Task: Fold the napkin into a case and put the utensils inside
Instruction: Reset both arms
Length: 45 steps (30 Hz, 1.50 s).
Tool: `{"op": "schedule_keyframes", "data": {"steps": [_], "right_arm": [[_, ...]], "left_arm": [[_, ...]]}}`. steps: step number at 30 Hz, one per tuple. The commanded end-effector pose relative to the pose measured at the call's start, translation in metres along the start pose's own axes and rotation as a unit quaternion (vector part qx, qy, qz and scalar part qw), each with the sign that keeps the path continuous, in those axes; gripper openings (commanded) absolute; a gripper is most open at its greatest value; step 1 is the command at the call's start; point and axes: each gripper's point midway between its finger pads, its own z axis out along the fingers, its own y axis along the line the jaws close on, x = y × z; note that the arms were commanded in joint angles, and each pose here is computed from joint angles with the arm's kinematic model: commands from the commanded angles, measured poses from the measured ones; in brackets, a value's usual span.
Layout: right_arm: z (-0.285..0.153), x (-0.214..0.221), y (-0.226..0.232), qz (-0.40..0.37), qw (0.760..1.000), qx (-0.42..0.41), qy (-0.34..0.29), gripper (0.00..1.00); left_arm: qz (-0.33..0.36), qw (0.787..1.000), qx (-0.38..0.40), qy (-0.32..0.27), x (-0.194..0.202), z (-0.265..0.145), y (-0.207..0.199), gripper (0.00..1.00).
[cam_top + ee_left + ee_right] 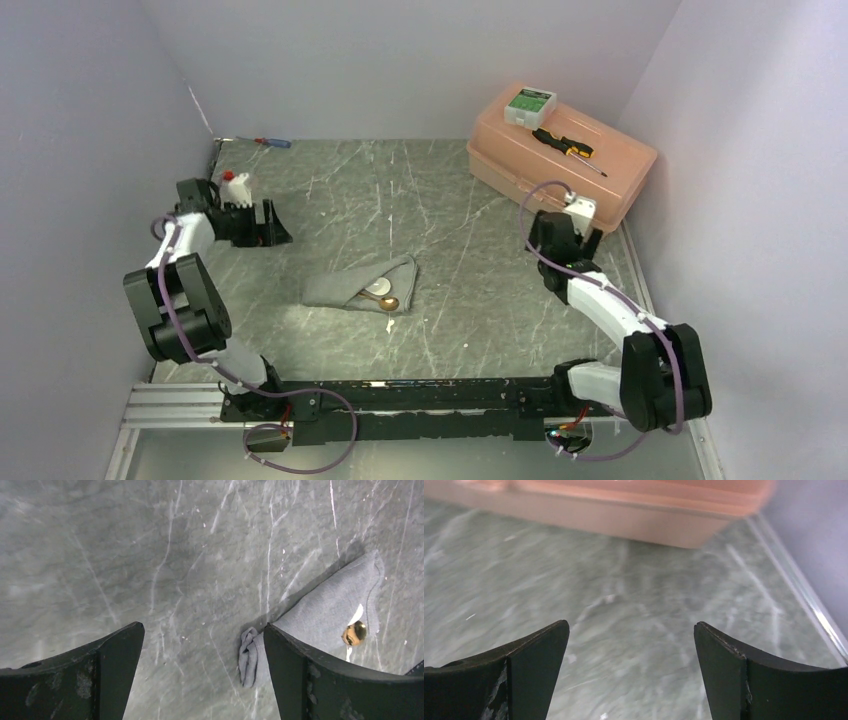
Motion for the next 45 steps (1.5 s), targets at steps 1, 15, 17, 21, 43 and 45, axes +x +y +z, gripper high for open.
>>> {"op": "schedule_keyframes", "data": {"steps": [1, 15, 17, 21, 43, 45], "right_arm": [[0.01, -0.04, -0.056, 0.09, 0.986, 0.084, -0.11, 1.0], [0.023, -0.023, -0.058, 0.091, 0.969, 0.008, -0.232, 1.0], [0.029, -0.023, -0.046, 0.065, 0.97, -0.018, -0.234, 1.0], [0.035, -0.019, -0.016, -0.002, 0.968, -0.085, -0.238, 1.0], [0.042, -0.013, -0.009, -0.015, 0.973, -0.094, -0.209, 1.0], [0.042, -0.012, -0.009, -0.015, 0.974, -0.094, -0.207, 1.0]], "left_arm": [[0.031, 0.988, 0.021, -0.148, -0.03, 0.012, -0.006, 0.95], [0.064, 0.958, 0.004, -0.278, -0.014, 0.044, 0.012, 0.95], [0.063, 0.955, -0.002, -0.29, -0.008, 0.047, 0.015, 0.95], [0.076, 0.952, -0.02, -0.296, -0.005, 0.044, 0.012, 0.95], [0.122, 0.942, -0.128, -0.285, 0.004, 0.067, 0.01, 0.94], [0.122, 0.939, -0.128, -0.295, 0.001, 0.066, 0.01, 0.94]]}}
